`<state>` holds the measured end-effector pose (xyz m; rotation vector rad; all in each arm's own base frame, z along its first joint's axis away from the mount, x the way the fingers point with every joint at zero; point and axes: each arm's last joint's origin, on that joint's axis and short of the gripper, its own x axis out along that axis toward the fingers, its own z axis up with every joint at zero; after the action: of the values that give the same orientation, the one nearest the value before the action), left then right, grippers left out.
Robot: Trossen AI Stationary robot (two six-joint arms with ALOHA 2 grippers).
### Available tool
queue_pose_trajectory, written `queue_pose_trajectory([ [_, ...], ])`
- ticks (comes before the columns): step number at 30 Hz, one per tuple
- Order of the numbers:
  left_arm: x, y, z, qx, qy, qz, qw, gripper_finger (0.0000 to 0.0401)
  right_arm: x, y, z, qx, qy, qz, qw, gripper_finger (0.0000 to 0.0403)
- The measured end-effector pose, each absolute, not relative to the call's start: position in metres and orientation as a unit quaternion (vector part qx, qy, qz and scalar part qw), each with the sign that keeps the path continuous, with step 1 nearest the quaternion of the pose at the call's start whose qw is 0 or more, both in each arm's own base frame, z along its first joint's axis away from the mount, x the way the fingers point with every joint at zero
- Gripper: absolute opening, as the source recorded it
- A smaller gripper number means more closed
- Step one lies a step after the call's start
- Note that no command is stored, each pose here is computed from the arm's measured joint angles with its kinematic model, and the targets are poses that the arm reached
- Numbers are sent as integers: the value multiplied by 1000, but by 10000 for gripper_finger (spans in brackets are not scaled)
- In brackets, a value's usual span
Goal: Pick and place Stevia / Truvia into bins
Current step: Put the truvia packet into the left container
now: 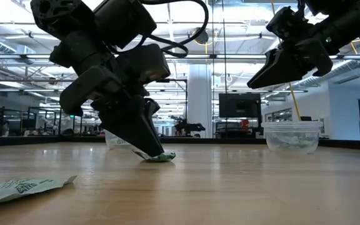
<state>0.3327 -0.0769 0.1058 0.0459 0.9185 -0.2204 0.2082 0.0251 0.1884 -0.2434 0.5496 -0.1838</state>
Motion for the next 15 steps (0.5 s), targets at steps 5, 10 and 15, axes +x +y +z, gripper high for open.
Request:
queue_pose_trajectory([
  [5, 334, -77, 111, 42, 422, -108, 899, 9, 208, 25, 188, -120, 270, -90, 951, 105],
  [10, 330, -70, 138, 79, 391, -66, 915, 6, 208, 25, 188, -120, 270, -90, 951, 104],
  [15, 319, -59, 169, 79, 385, -27, 919, 4, 208, 25, 188, -121, 273, -90, 950, 103],
])
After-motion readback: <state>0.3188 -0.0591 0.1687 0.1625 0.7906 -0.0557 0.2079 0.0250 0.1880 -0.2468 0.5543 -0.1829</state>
